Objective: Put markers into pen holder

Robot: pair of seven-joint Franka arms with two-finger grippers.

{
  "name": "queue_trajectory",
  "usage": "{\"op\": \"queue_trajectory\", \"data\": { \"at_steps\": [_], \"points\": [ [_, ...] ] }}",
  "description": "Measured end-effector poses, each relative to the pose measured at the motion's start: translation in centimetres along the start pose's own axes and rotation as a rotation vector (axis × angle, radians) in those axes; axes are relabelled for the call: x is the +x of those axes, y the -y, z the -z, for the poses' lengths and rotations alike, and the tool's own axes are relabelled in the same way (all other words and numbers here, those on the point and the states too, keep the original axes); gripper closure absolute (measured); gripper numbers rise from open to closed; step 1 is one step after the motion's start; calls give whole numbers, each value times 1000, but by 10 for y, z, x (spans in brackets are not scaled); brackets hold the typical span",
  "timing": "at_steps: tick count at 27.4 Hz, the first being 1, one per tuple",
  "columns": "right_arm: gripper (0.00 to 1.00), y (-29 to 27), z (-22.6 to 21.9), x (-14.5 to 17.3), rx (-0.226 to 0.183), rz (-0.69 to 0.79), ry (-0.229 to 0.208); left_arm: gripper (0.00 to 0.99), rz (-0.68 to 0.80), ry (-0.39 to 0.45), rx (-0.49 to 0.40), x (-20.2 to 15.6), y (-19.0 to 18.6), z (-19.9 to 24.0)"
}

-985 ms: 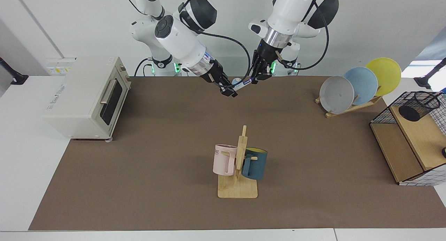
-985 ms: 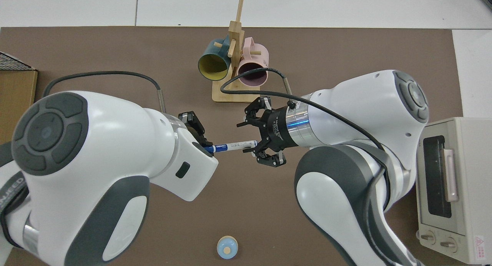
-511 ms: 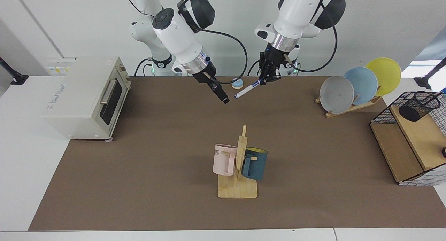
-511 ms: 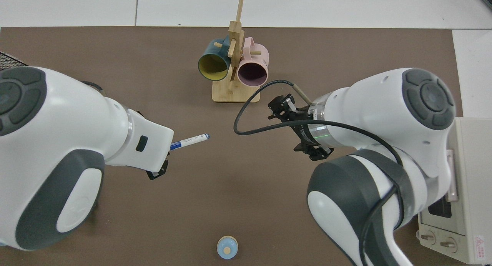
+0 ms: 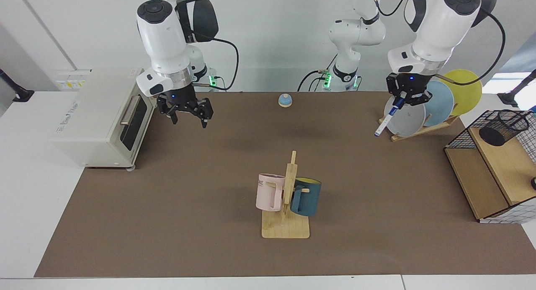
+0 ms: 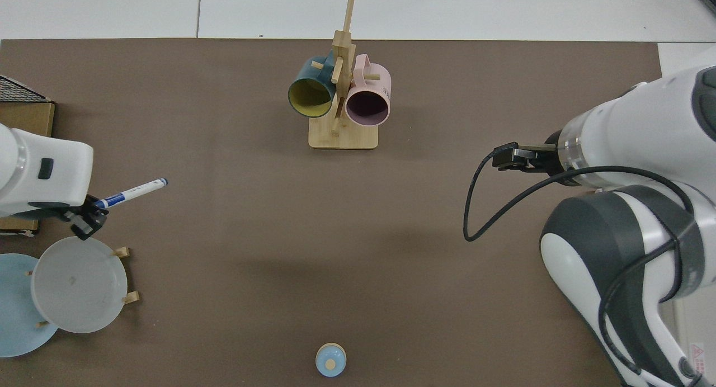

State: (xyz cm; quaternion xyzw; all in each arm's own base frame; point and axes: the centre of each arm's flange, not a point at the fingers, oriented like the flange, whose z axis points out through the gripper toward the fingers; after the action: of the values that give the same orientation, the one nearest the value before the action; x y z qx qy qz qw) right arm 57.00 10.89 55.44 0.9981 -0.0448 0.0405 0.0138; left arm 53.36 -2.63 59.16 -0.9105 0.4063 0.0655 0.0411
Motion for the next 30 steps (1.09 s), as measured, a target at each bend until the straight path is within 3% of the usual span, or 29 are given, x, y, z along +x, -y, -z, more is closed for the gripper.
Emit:
{"op": "queue_trajectory", "data": {
  "at_steps": [6, 14, 18, 24, 30],
  "points": [
    [0, -69, 12, 6, -12, 171, 20, 806, -122, 96, 101, -58, 53, 17],
    [0, -111, 39, -10, -6, 161, 84, 806, -360, 268, 171, -130, 120, 23],
    [0, -110, 44, -11, -5, 164, 79, 806, -483, 368, 216, -148, 139, 29],
    [0, -111, 46, -11, -5, 162, 74, 806, -597, 455, 273, -169, 163, 36],
    [0, -116, 48, -11, -5, 153, 70, 806, -727, 570, 340, -173, 183, 48]
  ]
}}
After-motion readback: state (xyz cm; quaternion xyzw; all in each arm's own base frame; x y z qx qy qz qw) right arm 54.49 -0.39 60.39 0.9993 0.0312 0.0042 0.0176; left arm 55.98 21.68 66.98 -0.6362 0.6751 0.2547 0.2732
